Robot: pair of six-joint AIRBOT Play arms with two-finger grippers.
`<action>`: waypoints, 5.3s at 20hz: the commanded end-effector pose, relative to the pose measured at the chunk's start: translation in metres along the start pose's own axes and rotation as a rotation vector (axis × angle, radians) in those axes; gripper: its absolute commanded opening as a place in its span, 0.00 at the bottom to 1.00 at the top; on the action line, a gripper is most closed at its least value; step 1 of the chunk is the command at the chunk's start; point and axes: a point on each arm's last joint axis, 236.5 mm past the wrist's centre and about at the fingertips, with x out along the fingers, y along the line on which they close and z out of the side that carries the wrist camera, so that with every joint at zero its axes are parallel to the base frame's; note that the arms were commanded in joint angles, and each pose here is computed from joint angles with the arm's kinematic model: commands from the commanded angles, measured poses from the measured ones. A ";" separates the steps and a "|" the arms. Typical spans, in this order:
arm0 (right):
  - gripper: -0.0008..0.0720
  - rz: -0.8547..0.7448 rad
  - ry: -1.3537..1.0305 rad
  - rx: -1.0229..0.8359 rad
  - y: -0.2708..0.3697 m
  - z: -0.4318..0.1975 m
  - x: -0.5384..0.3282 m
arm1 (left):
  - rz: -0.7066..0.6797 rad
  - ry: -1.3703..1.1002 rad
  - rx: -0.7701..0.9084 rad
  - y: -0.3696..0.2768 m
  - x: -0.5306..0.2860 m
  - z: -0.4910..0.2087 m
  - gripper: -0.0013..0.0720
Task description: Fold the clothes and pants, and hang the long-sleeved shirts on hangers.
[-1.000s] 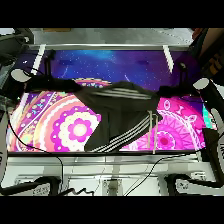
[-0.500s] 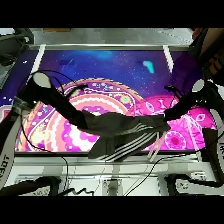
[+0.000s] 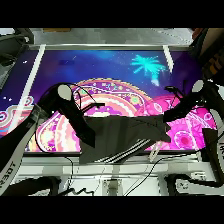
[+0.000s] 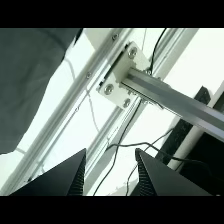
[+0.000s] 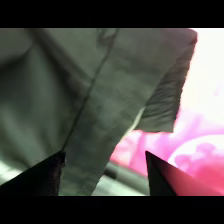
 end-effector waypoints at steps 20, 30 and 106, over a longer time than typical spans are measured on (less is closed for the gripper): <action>0.82 0.294 -0.368 0.358 -0.063 0.025 0.045 | 0.111 -0.238 0.054 0.017 0.006 0.063 0.48; 0.82 0.458 -0.073 0.260 -0.003 0.006 0.108 | 0.106 -0.244 0.051 0.016 0.006 0.064 0.48; 0.91 -0.309 -0.855 2.238 -0.094 -0.333 -0.281 | 0.643 -1.014 0.262 -0.036 -0.214 0.061 0.03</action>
